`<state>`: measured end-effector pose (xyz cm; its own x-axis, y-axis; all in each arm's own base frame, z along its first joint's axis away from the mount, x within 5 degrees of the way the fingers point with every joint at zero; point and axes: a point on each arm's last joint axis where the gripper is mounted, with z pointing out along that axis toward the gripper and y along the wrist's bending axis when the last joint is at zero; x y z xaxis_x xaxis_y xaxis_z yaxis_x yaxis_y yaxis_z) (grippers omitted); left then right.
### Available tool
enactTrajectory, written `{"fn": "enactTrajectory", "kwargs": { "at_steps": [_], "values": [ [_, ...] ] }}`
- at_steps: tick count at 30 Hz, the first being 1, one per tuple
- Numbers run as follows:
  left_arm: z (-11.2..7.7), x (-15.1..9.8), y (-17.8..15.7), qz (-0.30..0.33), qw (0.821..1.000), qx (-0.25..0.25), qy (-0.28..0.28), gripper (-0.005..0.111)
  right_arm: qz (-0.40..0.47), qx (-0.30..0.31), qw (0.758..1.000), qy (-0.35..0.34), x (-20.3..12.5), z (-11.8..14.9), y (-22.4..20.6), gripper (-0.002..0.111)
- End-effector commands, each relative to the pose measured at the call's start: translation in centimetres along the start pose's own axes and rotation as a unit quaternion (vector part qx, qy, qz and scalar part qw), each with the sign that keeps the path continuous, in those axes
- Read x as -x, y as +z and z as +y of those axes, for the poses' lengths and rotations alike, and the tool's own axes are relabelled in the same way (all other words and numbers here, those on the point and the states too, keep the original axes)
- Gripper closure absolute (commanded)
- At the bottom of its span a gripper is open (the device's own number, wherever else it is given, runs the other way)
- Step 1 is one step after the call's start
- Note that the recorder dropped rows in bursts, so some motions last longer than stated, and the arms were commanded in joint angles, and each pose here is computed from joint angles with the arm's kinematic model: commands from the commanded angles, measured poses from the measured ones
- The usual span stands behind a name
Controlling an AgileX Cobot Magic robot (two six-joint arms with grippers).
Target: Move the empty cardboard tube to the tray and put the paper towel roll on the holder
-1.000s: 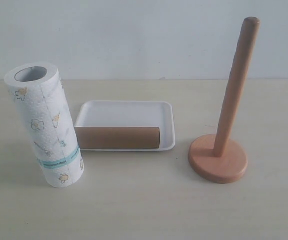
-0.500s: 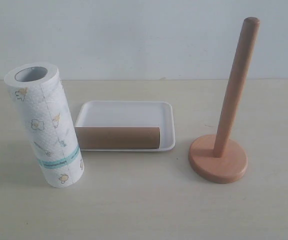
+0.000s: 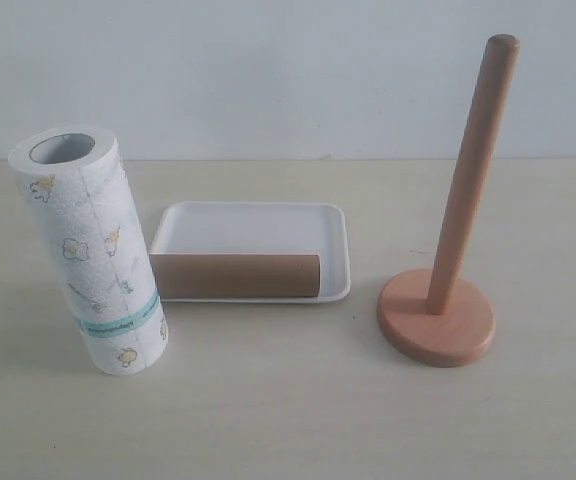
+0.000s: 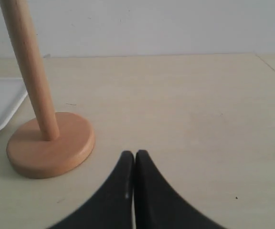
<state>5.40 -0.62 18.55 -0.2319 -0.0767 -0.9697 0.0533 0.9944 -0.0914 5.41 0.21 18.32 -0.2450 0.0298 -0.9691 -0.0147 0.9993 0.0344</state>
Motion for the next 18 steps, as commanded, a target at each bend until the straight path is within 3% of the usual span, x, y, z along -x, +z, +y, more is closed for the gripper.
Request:
{"fn": "enactTrajectory", "kwargs": {
  "at_steps": [1,8,18],
  "values": [
    [0.02,-0.01,0.01,-0.004,1.000,0.001,-0.006,0.102,-0.001,0.000,0.999,0.039,-0.01,0.01,-0.04,0.109],
    [0.02,-0.01,0.01,-0.004,1.000,0.001,-0.006,0.102,-0.001,0.000,1.000,0.018,-0.01,0.01,-0.04,0.109],
    [0.02,-0.01,0.01,-0.004,1.000,0.001,-0.006,0.102,0.003,0.000,0.999,0.039,-0.08,0.01,-0.04,0.109]
  ]
}}
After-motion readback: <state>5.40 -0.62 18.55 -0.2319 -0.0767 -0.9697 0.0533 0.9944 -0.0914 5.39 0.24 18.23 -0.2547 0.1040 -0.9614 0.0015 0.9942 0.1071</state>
